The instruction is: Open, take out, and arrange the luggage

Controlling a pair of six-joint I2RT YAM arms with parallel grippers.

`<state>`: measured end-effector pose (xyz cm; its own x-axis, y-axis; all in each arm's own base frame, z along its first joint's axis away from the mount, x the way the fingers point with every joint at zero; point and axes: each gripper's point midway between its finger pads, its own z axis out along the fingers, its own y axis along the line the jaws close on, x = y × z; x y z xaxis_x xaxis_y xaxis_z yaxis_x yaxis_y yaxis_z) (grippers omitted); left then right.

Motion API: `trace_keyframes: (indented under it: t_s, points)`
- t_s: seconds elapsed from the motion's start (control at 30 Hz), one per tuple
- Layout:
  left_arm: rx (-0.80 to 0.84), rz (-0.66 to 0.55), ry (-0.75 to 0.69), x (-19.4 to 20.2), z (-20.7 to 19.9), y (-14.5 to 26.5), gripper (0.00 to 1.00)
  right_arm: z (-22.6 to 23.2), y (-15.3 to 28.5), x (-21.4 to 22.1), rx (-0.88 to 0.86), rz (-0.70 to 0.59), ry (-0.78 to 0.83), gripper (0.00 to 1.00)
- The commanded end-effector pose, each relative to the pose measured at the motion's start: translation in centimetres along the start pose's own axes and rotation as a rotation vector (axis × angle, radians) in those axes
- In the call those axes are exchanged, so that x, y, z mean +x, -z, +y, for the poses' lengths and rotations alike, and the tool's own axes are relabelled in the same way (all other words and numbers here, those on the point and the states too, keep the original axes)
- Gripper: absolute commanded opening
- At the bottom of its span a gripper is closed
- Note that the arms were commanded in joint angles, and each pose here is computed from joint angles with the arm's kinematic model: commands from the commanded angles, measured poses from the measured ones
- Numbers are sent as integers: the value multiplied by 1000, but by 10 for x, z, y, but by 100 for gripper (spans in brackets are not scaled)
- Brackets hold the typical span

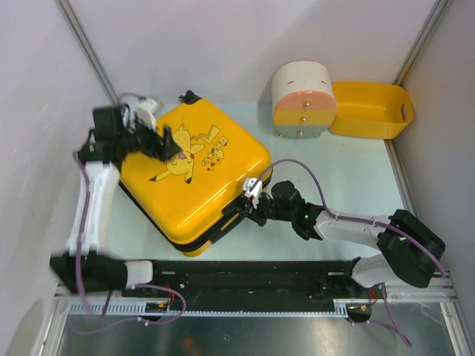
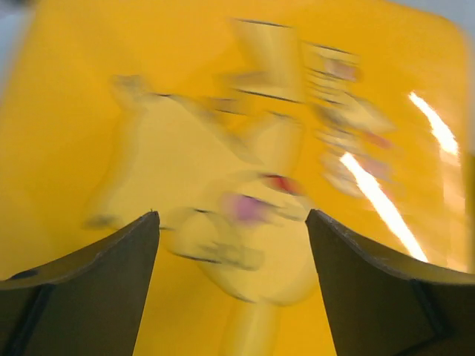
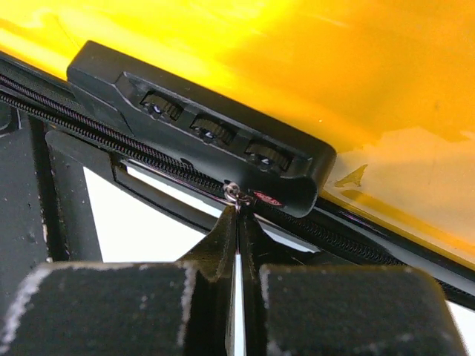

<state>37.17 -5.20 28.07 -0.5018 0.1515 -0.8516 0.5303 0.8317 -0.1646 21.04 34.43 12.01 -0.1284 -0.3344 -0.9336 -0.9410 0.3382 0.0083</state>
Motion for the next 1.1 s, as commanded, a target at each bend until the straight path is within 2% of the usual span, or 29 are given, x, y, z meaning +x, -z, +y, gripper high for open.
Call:
trace_keyframes:
  t_s: [0.0, 0.03, 0.1, 0.17, 0.2, 0.3, 0.37, 0.5, 0.63, 0.9, 1.07]
  points:
    - [226, -24, -359, 38, -123, 38, 83, -19, -20, -54, 74, -157, 9, 0]
    - [266, 11, -382, 62, -134, 36, 82, -21, -22, -57, 72, -166, 10, 0]
    - [336, -21, -493, 73, -168, 52, 79, -26, -29, -64, 72, -193, 14, 0]
    - [372, -23, -564, 86, -186, 63, 76, -30, -37, -70, 81, -214, 16, 0]
    - [442, -10, -605, 96, -206, 67, 75, -31, -40, -73, 84, -221, 11, 0]
    - [526, 68, -659, 131, -230, 70, 71, -32, -53, -91, 83, -263, -1, 0]
    - [553, 136, -692, 163, -229, 62, 73, -31, -58, -108, 76, -305, 7, 0]
    - [442, 202, -805, 206, -198, 35, 74, -31, -73, -117, 70, -314, -3, 0]
    - [296, 136, -855, 192, -179, 6, 74, -30, -77, -114, 77, -295, -18, 0]
    - [202, 74, -888, 197, -173, -24, 74, -34, -76, -113, 100, -293, -48, 0]
    - [140, 138, -906, 213, -164, -39, 73, -36, -76, -112, 103, -291, -72, 0]
